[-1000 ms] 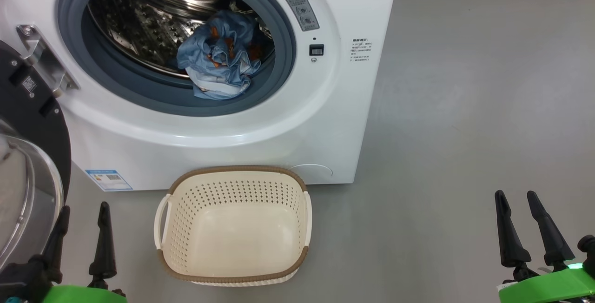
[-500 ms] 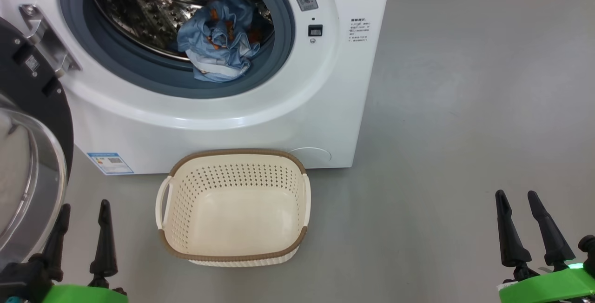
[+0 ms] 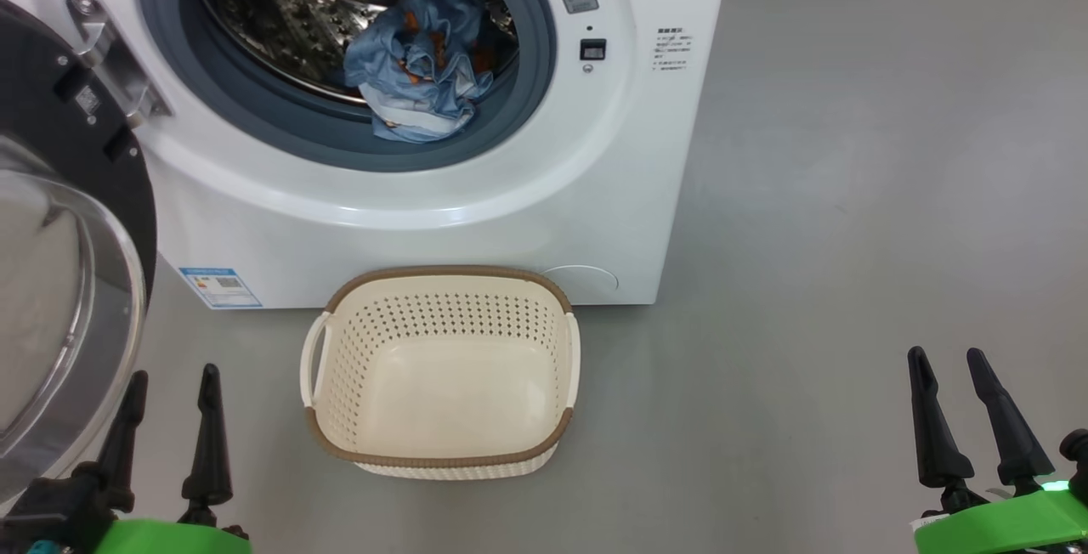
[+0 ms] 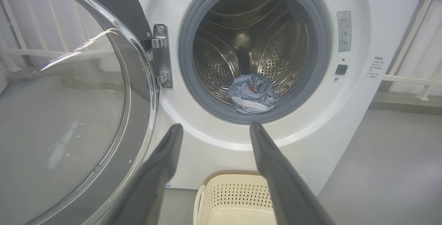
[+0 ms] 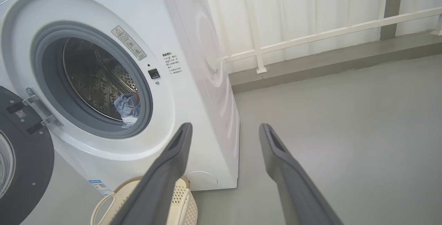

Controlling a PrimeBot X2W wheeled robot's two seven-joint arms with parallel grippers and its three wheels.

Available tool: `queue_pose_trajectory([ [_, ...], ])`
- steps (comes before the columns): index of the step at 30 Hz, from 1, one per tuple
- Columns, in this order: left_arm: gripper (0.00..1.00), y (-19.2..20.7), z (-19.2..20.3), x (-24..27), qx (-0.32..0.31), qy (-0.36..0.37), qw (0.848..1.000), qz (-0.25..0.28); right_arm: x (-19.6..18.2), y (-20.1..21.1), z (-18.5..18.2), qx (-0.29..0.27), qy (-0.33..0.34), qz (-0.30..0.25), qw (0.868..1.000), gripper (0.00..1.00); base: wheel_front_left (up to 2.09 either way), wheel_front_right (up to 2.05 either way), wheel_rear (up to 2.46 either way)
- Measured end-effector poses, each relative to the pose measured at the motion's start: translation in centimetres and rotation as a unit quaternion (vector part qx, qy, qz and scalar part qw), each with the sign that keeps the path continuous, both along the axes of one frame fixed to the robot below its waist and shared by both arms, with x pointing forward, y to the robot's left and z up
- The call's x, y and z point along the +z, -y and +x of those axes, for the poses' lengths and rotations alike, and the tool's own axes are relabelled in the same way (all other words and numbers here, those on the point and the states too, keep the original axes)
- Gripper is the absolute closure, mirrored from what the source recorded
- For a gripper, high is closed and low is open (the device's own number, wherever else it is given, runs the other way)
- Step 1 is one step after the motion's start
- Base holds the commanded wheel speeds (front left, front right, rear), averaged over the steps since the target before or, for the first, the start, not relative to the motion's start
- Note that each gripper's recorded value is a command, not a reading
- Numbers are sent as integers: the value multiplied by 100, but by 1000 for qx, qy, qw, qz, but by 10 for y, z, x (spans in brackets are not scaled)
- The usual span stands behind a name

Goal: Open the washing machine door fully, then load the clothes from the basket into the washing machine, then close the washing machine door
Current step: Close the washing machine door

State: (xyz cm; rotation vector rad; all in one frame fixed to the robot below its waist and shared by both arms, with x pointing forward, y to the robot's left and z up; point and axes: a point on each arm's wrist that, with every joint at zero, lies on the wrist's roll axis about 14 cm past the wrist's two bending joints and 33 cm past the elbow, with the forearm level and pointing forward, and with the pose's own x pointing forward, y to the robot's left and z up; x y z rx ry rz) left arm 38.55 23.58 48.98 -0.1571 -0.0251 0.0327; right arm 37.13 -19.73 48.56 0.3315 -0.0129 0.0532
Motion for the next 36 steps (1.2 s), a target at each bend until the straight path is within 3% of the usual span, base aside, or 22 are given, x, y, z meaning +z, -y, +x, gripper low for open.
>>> queue_pose_trajectory([
  [20, 0, -45, -60, -3, 94, -4, 995, -18, 6, -70, 24, 111, 12, -1, 994, 0, 0, 0, 0],
  [36, 0, -103, -149, -3, 219, 0, 975, -22, 9, -158, 32, 239, 15, 1, 971, 0, 0, 0, 0],
])
